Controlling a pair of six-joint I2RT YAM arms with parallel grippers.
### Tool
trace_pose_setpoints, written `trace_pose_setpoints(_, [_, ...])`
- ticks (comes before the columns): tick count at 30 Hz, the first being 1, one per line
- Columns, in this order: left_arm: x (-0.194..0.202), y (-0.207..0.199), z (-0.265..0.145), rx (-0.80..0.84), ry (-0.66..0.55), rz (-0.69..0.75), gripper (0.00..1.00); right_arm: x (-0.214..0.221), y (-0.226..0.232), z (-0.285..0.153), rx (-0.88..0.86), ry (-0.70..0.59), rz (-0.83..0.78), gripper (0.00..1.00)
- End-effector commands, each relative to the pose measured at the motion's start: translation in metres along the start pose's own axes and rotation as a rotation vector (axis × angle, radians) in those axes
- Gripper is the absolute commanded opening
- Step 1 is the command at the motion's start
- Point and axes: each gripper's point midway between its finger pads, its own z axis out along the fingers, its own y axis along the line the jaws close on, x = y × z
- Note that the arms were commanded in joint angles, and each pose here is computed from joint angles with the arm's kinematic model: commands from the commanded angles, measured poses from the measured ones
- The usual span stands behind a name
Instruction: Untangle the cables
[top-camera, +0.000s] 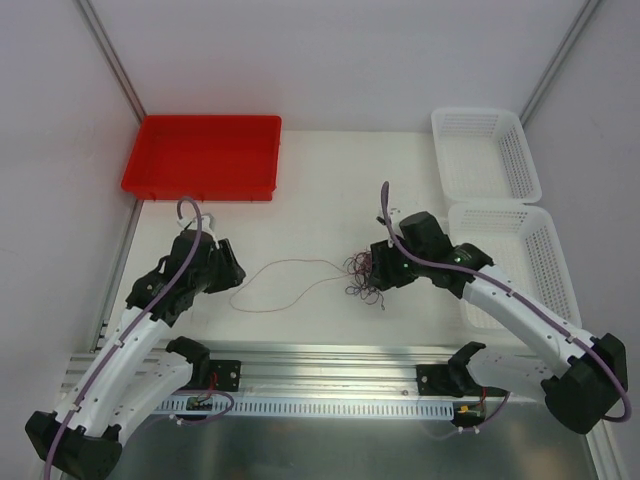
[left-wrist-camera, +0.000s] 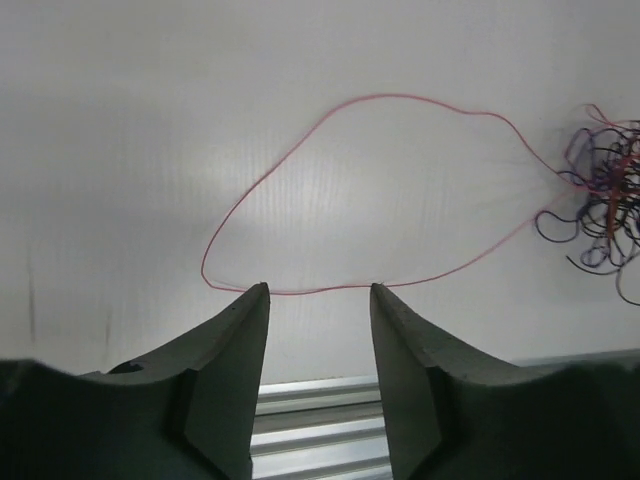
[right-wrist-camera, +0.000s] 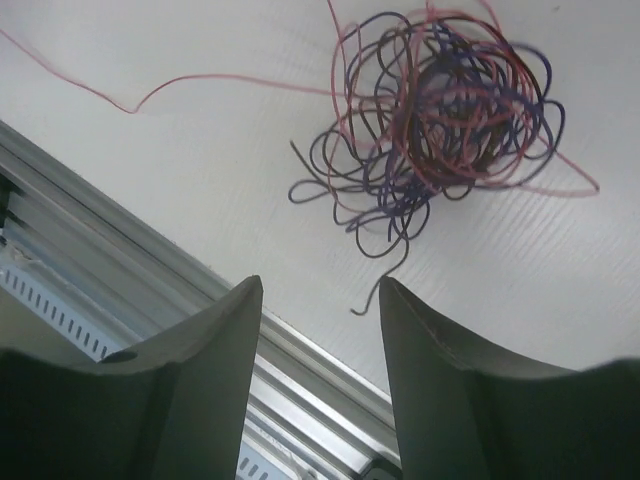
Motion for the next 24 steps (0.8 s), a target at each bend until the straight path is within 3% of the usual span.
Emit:
trace_pose_setpoints(1, [0.007, -0.026, -0.003, 0.154, 0.028, -0.035, 0.47, -0.008, 0.001, -0.008, 0.021, -0.065, 0.014, 0.54])
trace_pose_setpoints(3, [0.014, -0.035, -0.004, 0.205, 0.062, -0.044, 0.62, -0.006, -0.011, -0.012, 0.081, -0.077, 0.018, 0.54])
trace_pose_setpoints(7, [0.015, -0.061, -0.005, 0.311, 0.092, -0.080, 0.72, -0.004, -0.034, -0.016, 0.211, -0.101, 0.042, 0.54])
trace_pose_setpoints(15, [0.009, -0.143, 0.007, 0.416, 0.092, 0.024, 0.74, -0.003, -0.054, -0.012, 0.275, -0.172, 0.149, 0.53])
trace_pose_setpoints(21, [0.010, -0.211, 0.058, 0.423, 0.125, 0.139, 0.74, -0.003, -0.052, -0.006, 0.223, -0.244, 0.219, 0.53])
trace_pose_setpoints(24, [0.013, -0.226, 0.072, 0.420, 0.149, 0.160, 0.74, -0.002, -0.050, -0.004, 0.205, -0.254, 0.232, 0.53])
